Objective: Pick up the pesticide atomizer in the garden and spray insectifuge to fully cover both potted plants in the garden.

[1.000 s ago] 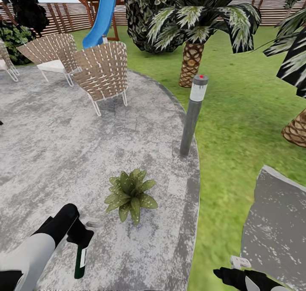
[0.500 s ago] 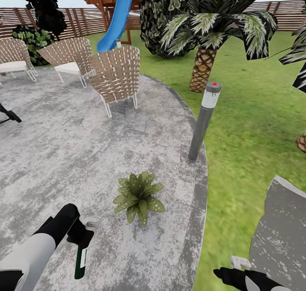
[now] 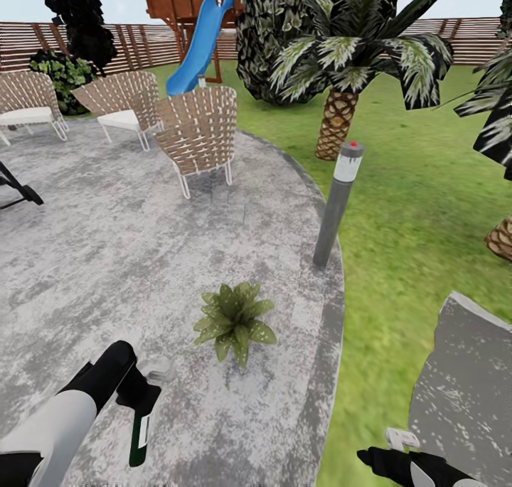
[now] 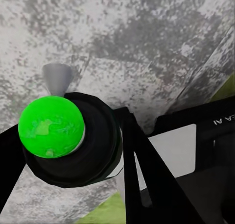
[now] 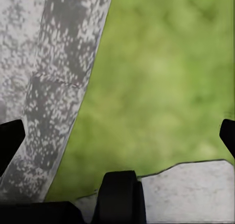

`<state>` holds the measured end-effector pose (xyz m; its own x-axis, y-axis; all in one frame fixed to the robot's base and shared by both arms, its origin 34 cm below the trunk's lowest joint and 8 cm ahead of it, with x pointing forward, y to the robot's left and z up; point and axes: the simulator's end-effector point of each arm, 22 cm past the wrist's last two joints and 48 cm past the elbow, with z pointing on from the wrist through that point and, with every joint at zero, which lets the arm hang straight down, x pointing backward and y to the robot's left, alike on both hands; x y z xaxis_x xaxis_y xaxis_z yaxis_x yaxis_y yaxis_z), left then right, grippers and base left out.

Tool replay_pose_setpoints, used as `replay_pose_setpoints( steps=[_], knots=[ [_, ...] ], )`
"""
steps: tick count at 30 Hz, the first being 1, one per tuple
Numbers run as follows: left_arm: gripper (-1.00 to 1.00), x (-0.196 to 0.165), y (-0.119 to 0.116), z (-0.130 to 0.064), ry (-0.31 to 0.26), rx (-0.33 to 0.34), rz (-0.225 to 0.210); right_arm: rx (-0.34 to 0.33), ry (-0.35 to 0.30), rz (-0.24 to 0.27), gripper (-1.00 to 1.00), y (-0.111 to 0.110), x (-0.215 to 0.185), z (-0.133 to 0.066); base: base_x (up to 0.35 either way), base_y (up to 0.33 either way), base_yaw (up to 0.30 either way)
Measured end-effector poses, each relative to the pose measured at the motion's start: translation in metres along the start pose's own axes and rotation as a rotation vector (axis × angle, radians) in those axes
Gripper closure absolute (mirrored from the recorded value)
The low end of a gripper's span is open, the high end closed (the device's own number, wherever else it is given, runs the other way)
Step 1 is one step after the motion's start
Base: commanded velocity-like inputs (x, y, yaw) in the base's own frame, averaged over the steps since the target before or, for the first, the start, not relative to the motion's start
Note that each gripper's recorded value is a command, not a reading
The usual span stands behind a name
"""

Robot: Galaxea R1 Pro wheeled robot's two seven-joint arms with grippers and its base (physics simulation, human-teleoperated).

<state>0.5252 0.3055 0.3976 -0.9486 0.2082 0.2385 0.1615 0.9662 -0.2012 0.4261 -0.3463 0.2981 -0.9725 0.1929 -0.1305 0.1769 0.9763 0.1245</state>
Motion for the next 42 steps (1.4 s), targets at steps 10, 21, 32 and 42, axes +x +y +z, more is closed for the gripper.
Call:
replay_pose_setpoints(
  steps=[10,21,32,42],
  knots=[
    [1.0,-0.005,-0.01,-0.005,-0.017,0.01,0.01,-0.004,-0.015,-0.002,-1.0,0.002,-0.006,-0.004,-0.225,0.0,0.0],
    [1.0,-0.014,-0.028,-0.011,-0.039,0.021,0.034,-0.008,-0.038,-0.011,-1.0,0.005,-0.016,-0.008,-0.004,0.0,0.0],
    [1.0,-0.018,-0.028,-0.016,-0.058,0.013,0.052,-0.012,-0.062,-0.011,-1.0,0.007,-0.024,-0.011,0.0,0.0,0.0],
    [1.0,-0.024,-0.048,-0.014,-0.067,0.035,0.072,-0.014,-0.068,-0.01,-1.0,0.007,-0.026,-0.012,0.0,0.0,0.0]
  ],
)
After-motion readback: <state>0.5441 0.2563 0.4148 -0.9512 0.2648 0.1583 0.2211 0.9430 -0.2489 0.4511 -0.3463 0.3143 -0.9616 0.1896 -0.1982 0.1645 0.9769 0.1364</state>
